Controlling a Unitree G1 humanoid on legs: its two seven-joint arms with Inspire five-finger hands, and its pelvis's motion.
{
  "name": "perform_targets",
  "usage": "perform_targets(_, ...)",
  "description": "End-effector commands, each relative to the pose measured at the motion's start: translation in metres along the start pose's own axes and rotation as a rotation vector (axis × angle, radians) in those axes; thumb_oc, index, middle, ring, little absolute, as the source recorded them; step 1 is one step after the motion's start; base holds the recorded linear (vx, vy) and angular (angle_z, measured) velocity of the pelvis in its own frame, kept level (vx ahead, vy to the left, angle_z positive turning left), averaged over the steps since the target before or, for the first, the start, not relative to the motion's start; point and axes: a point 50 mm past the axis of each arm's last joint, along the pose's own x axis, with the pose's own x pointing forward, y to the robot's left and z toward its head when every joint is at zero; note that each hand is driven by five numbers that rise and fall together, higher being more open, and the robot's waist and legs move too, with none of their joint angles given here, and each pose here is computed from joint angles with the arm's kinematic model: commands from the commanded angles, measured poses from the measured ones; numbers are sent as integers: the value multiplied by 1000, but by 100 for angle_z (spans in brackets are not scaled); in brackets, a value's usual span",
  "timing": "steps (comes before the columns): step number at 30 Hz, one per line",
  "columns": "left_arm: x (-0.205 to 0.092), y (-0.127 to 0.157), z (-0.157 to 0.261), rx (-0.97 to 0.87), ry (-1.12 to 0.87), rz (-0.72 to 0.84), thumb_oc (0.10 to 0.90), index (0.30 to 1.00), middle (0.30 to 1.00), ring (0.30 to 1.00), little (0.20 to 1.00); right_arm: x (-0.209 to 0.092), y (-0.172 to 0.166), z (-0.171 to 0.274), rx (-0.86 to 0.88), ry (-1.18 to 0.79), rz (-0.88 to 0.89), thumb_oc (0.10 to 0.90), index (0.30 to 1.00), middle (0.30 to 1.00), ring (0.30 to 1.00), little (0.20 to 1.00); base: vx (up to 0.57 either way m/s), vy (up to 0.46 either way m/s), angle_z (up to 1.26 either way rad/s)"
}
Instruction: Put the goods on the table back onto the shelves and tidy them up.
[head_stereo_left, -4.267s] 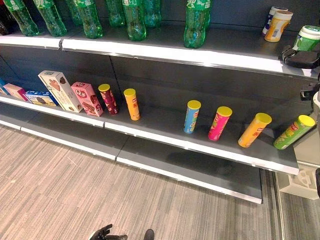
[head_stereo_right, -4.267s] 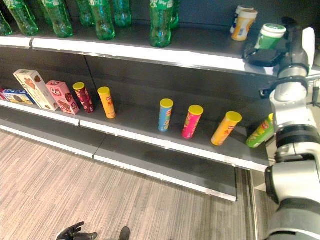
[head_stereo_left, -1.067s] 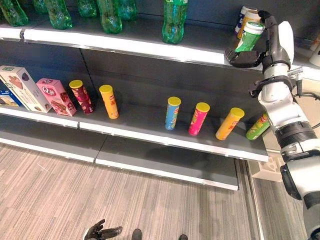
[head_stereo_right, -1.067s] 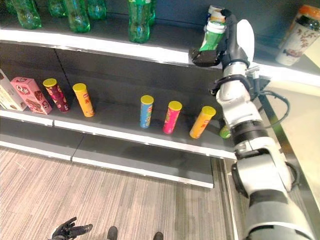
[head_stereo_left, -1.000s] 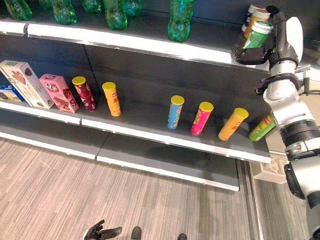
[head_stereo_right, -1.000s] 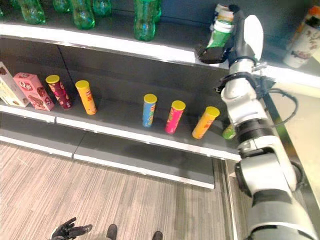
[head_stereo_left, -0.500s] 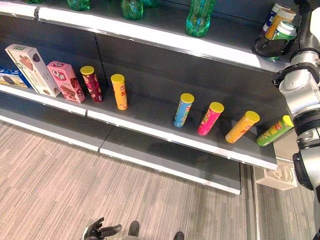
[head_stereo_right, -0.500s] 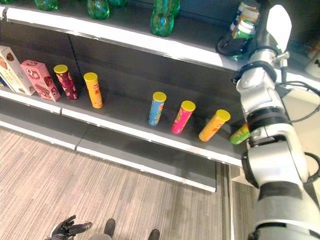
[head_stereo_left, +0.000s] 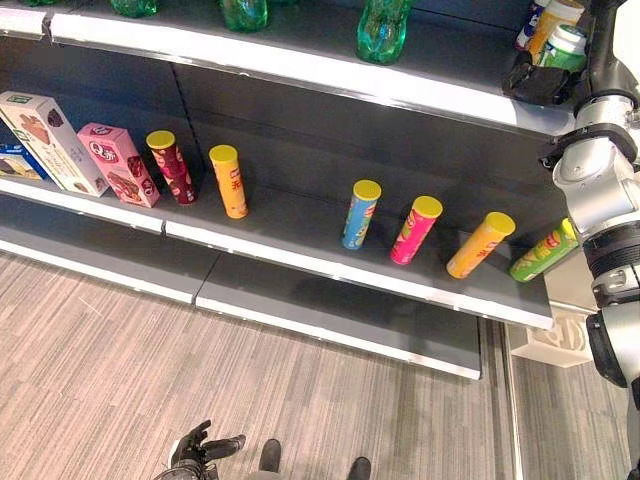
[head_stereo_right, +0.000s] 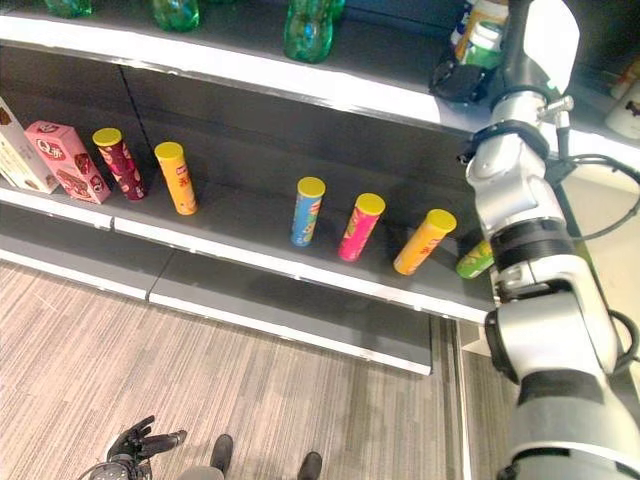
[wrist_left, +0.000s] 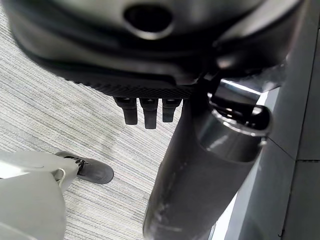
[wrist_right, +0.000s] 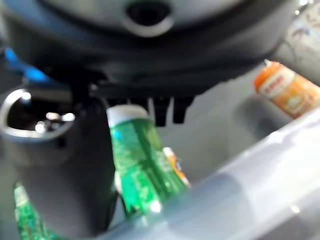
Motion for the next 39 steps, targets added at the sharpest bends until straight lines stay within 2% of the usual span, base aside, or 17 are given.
perform_targets(1,3,18,23,30,-93,60,800,900,900,900,900,10,-28,15,-76,-98,-114,800,900,900,900,900,6,-7,-3)
perform_targets(9,3,18,21,32,-87,62,800,900,900,900,900,9,-25,13,-50,-87,-100,800,900,900,900,900,1,-4,-1)
perform_targets(15,3,19,16,41,-66,59,800,900,900,900,900,2,-24,32,145,-194,-68,800,900,900,900,900,0,0,0)
perform_targets(16,3,19,14,41,-59,58,800,900,900,900,900,-3,-30,41,216,-257,-77,800,900,900,900,900,0,0,0)
perform_targets(20,2,20,12,38,-51,59,800,900,900,900,900,-11,-42,48,253,-336,-119,800,900,900,900,900,0,0,0)
perform_targets(24,2,19,11,35,-45,63,800,900,900,900,900,-32,-73,59,287,-487,-248,800,900,900,900,900,3,1,-1)
perform_targets(27,2,19,11,39,-45,64,800,900,900,900,900,-41,-81,58,327,-515,-293,800,900,900,900,900,5,3,-8)
perform_targets(29,2,17,12,46,-47,60,800,900,900,900,900,-51,-99,60,293,-575,-365,800,900,900,900,900,11,10,-10)
perform_targets(35,3,14,16,56,-57,58,800,900,900,900,900,-64,-122,60,259,-630,-462,800,900,900,900,900,4,10,-11)
perform_targets(39,3,11,14,56,-52,51,800,900,900,900,900,-78,-132,61,350,-677,-493,800,900,900,900,900,0,25,-19)
